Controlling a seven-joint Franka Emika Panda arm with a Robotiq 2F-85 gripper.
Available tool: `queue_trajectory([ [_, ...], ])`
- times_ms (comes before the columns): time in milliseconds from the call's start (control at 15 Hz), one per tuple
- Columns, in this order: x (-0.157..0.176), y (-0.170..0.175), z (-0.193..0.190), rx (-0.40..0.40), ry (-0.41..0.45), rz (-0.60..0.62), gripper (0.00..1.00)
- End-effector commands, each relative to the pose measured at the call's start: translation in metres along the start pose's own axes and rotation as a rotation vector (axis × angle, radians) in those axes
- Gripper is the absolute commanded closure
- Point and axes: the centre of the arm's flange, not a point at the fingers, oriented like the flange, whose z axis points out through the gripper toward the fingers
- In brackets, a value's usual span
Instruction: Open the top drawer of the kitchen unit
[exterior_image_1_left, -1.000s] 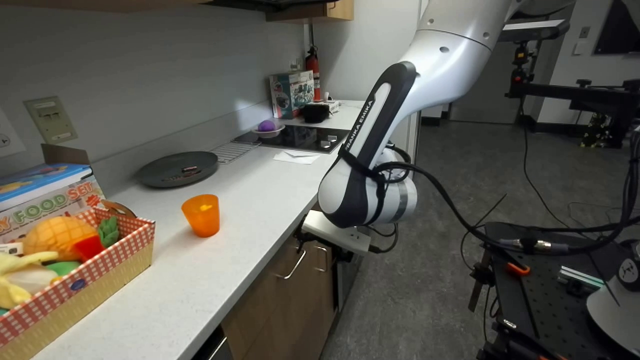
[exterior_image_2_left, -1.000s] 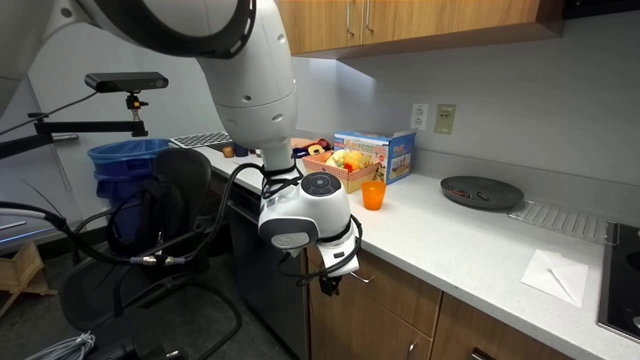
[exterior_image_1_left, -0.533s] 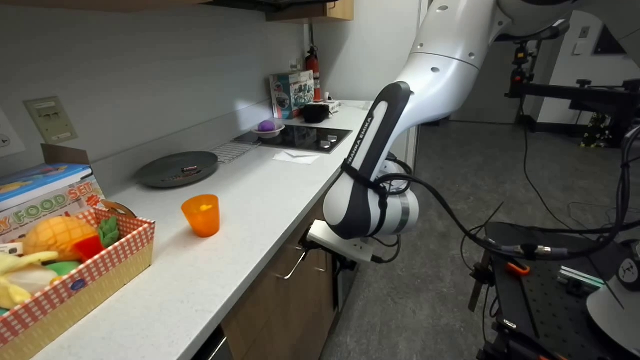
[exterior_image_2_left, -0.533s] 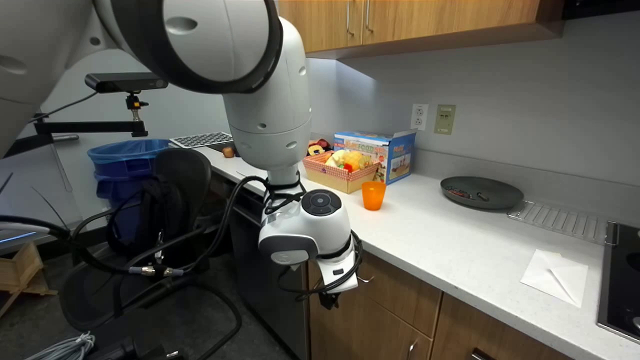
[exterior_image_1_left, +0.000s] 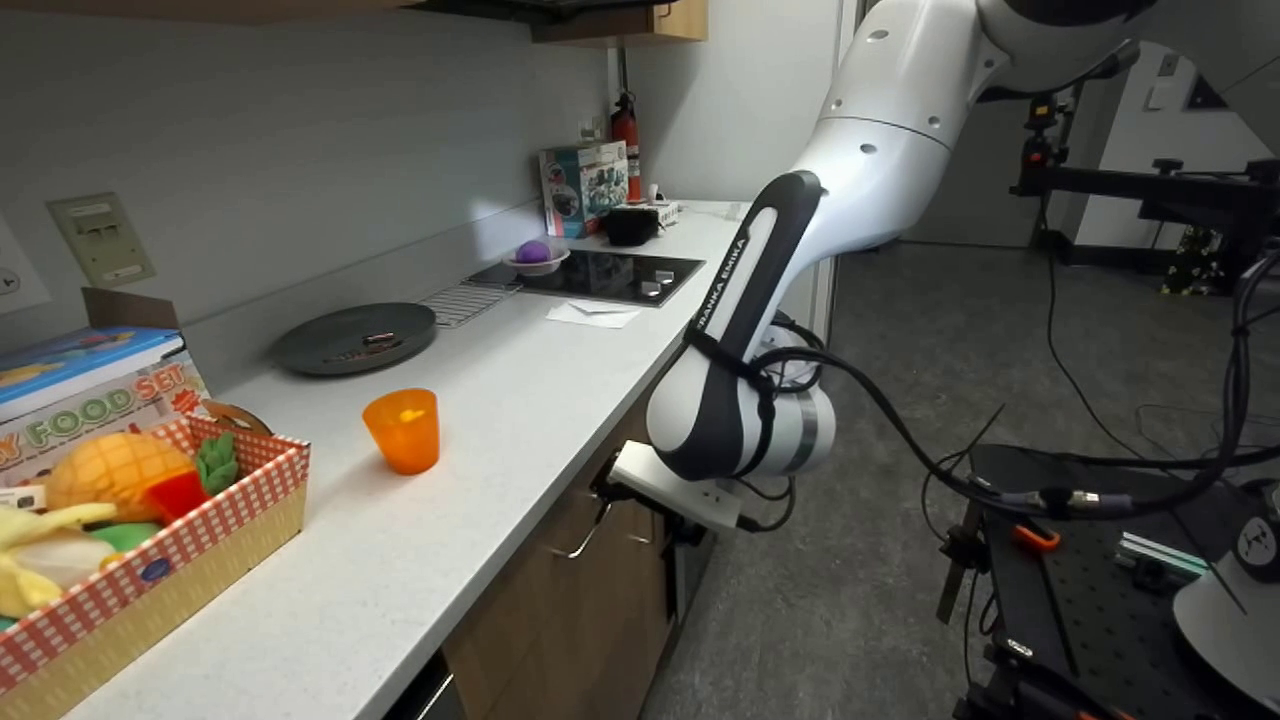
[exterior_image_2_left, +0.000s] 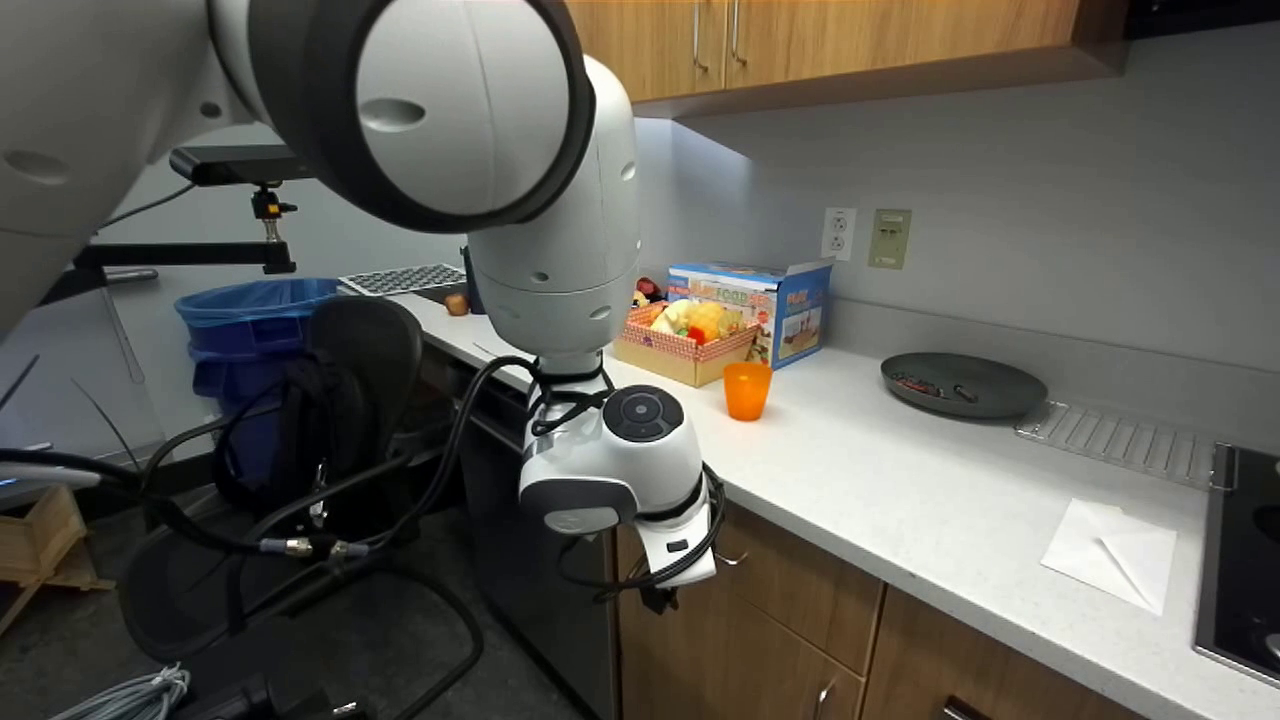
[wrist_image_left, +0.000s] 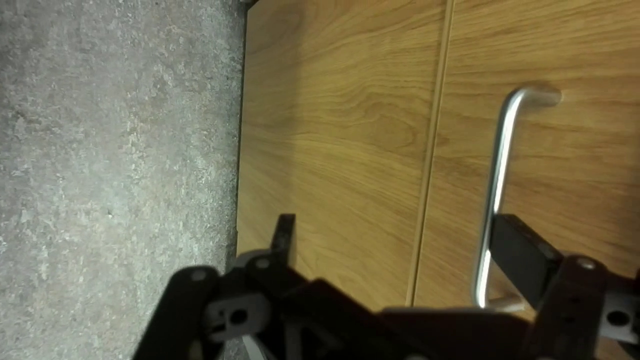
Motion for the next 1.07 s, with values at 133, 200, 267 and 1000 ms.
queue_trajectory([
  [133,-0.002,-0.006,0.009,0.06,0.011,0.015,0.0],
  [200,-0.002,-0.008,0.01,0.067,0.016,0.016,0.0],
  [267,-0.002,-0.009,0.012,0.071,0.021,0.017,0.0],
  [1000,0.01,0.011,0.022,-0.015,0.026,0.071,0.0],
])
